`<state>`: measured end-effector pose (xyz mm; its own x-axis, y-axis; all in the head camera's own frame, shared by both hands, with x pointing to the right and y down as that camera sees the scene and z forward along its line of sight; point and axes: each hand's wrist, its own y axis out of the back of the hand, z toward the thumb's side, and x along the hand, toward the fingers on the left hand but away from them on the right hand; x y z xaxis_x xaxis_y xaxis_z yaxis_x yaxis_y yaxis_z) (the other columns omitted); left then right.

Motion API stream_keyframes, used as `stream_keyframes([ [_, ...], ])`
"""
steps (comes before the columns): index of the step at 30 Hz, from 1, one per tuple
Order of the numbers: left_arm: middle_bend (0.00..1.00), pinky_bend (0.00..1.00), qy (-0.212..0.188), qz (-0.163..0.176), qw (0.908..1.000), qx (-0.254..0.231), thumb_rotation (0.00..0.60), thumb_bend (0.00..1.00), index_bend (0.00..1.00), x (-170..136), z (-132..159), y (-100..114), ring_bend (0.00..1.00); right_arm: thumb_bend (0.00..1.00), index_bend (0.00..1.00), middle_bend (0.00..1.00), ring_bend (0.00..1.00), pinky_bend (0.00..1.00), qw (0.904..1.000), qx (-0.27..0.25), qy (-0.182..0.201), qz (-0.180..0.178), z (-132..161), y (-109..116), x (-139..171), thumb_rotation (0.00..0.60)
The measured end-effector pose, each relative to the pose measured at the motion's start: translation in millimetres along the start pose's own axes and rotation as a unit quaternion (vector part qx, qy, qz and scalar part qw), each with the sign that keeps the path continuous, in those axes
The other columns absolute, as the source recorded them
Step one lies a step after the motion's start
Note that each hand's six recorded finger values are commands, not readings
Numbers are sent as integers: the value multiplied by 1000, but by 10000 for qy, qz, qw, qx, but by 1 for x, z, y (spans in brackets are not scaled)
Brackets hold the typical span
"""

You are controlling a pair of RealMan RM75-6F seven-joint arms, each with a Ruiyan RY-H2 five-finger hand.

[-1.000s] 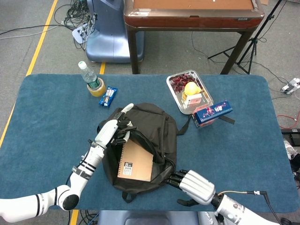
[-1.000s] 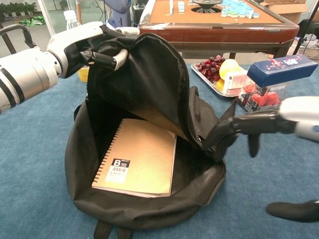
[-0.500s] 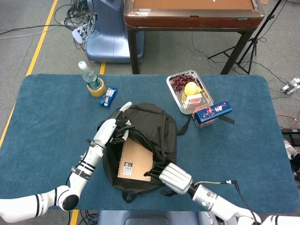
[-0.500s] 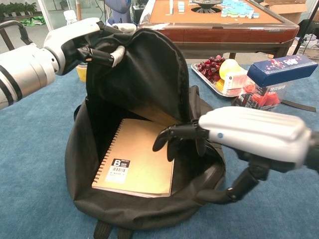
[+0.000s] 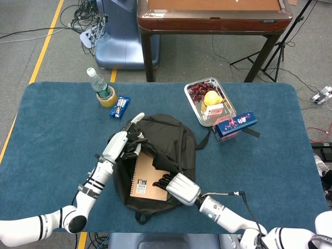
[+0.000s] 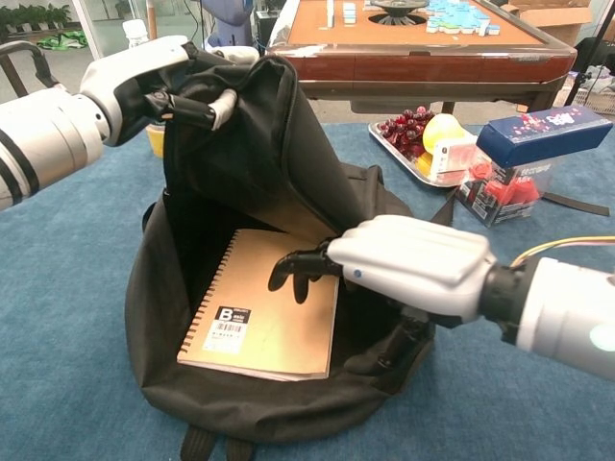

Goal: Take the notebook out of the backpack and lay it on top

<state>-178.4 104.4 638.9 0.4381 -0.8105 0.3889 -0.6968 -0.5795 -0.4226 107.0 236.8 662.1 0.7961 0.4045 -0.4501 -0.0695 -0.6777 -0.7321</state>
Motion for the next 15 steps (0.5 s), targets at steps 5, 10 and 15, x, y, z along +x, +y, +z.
stream_keyframes([
  [5,8,0,7,6,10000,-1,600,584,610,0,-1,1,0,131,214,313,242,412,10000,73,18,-9,4,-7,-13,600],
  [10,8,0,21,15,10000,-4,600,583,610,-1,-2,2,0,106,214,313,235,414,9999,128,39,3,7,-12,-22,600],
  [15,8,0,37,17,10000,-20,600,583,610,-1,-3,2,0,88,214,304,223,417,9998,195,6,91,6,-19,-25,600],
])
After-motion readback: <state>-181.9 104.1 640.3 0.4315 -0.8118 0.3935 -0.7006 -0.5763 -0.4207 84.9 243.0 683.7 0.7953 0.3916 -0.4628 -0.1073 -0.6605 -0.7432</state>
